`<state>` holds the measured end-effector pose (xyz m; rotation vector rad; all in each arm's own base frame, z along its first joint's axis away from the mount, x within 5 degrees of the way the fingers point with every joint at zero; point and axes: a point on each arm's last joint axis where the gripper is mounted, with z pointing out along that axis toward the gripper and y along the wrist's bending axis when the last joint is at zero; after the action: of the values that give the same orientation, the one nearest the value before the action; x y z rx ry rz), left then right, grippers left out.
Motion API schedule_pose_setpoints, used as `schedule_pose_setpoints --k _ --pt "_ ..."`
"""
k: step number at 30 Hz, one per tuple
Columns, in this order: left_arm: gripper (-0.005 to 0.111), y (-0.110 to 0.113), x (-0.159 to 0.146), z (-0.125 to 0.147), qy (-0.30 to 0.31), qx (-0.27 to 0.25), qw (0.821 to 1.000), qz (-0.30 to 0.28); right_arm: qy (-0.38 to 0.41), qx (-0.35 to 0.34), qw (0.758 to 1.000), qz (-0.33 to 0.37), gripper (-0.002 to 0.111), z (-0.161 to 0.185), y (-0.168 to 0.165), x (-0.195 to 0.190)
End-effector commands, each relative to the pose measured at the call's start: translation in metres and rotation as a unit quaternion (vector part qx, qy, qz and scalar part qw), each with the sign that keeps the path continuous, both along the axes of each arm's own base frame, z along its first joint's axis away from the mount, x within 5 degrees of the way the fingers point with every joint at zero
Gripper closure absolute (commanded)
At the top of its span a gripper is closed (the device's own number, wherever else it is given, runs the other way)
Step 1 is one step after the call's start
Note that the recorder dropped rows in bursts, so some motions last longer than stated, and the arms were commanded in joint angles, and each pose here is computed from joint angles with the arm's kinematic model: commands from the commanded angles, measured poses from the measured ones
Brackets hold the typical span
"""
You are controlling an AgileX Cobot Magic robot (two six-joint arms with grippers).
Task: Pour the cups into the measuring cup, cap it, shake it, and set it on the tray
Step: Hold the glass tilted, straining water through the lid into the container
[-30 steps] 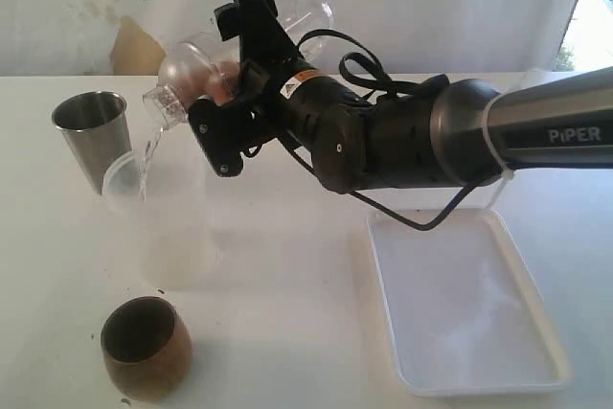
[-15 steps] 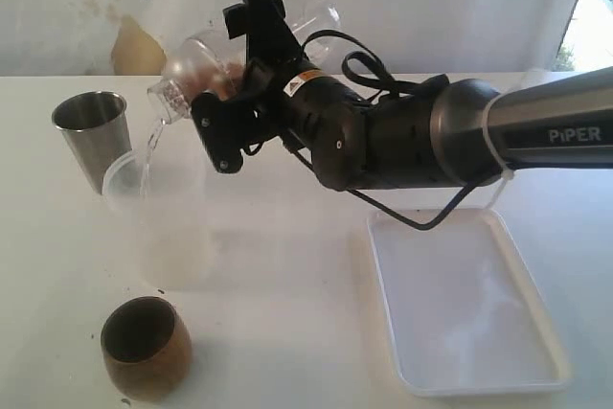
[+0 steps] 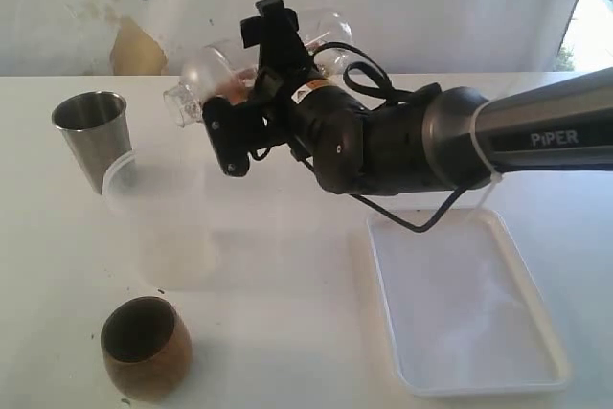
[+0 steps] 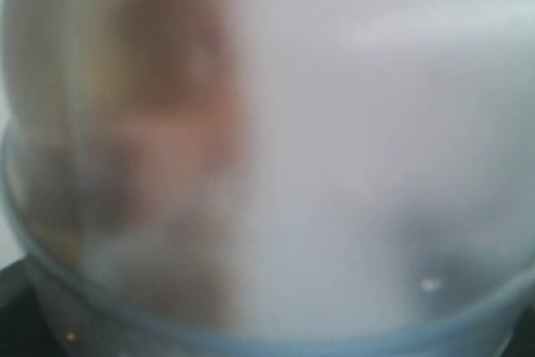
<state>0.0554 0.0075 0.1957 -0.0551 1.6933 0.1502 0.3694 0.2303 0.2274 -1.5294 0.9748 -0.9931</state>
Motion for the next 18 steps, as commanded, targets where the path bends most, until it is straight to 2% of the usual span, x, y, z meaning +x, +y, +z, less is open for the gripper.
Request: schedule_pose_setpoints --k 1,18 --pt "0.107 -0.0002 0.0000 -0.0009 -0.003 -0.001 1.000 -0.002 -0.082 -0.028 0.996 0.018 0.108 0.0203 0.0009 0.0019" --pt "0.107 -0.0002 0.0000 -0.0009 -0.003 -0.001 1.000 -0.002 -0.120 -0.070 0.988 0.062 0.108 0.0256 0.0089 0.0004"
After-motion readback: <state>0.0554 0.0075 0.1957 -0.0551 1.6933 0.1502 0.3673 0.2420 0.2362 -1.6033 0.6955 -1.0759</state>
